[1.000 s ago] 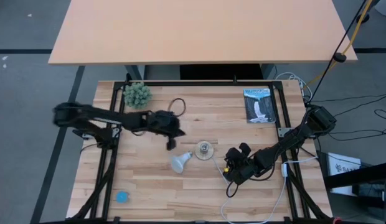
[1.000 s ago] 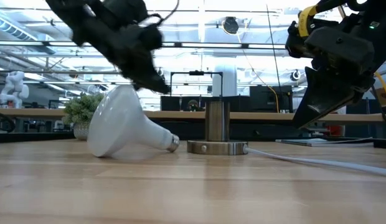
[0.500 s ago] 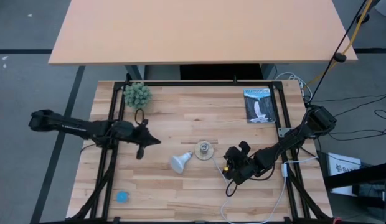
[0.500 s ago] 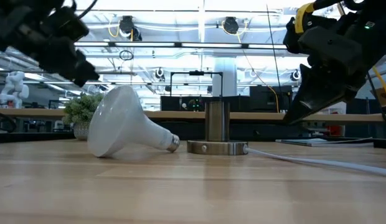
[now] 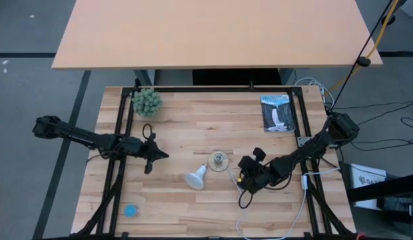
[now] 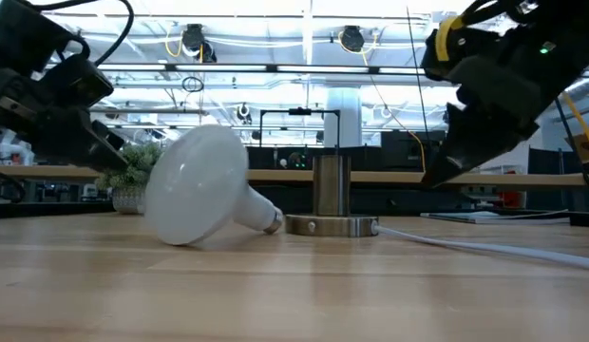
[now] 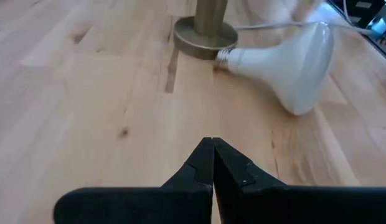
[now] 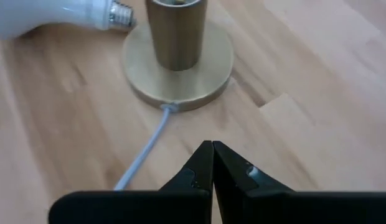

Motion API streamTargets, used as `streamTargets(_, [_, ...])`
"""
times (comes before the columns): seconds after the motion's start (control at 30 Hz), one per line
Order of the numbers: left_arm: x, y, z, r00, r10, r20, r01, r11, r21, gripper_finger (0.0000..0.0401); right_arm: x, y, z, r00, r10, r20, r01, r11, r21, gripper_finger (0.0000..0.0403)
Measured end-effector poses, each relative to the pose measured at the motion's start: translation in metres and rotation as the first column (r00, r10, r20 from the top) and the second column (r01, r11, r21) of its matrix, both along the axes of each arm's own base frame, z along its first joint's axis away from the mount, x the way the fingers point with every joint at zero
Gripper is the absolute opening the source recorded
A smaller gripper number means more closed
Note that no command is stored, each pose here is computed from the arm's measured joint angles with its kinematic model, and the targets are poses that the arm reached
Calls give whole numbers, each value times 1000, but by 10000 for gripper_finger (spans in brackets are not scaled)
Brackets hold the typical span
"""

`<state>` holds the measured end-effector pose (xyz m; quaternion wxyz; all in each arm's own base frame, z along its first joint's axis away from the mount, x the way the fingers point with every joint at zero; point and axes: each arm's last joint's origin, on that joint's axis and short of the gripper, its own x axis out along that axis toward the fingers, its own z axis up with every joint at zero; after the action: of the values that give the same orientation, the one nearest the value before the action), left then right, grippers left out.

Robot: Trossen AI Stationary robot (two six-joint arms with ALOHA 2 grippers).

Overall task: Screw lightbulb
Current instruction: Return to Home Position

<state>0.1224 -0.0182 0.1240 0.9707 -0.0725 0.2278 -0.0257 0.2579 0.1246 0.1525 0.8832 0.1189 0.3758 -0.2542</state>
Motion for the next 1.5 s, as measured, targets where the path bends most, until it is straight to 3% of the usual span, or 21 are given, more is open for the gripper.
streamTargets(0.23, [0,0,0,1000,1,-4,-1,1000,0,0,-11,-31,10,999,47,-13,-48,998,-52,0])
streamTargets(0.37, [0,0,0,1000,-4,-2,4,1000,-10,0,-28,-53,14,981,152,119,-149,988,-30,0])
streamTargets(0.53, [0,-1,1,1000,-21,8,21,1000,-14,0,-50,-85,5,869,305,389,-335,942,12,0])
streamTargets(0.67, [0,-1,1,1000,-22,8,22,1000,-13,0,-67,-100,0,773,361,521,-390,919,-58,0])
streamTargets(0.83, [0,-1,1,1000,-23,9,23,1000,-13,0,-84,-104,-5,718,435,543,-414,895,-168,0])
streamTargets(1.03, [0,-1,1,1000,-24,9,24,1000,-13,0,-103,-108,-13,680,455,576,-424,884,-197,0])
streamTargets(1.23, [0,-1,1,1000,-24,5,24,1000,-13,0,-108,-105,2,550,520,654,-507,830,-234,0])
streamTargets(1.37, [0,-1,0,1000,-24,2,24,1000,-12,0,-116,-106,16,487,513,707,-487,831,-268,0])
streamTargets(1.5, [0,-1,0,1000,-24,1,24,1000,-12,0,-127,-107,18,496,508,704,-488,834,-258,0])
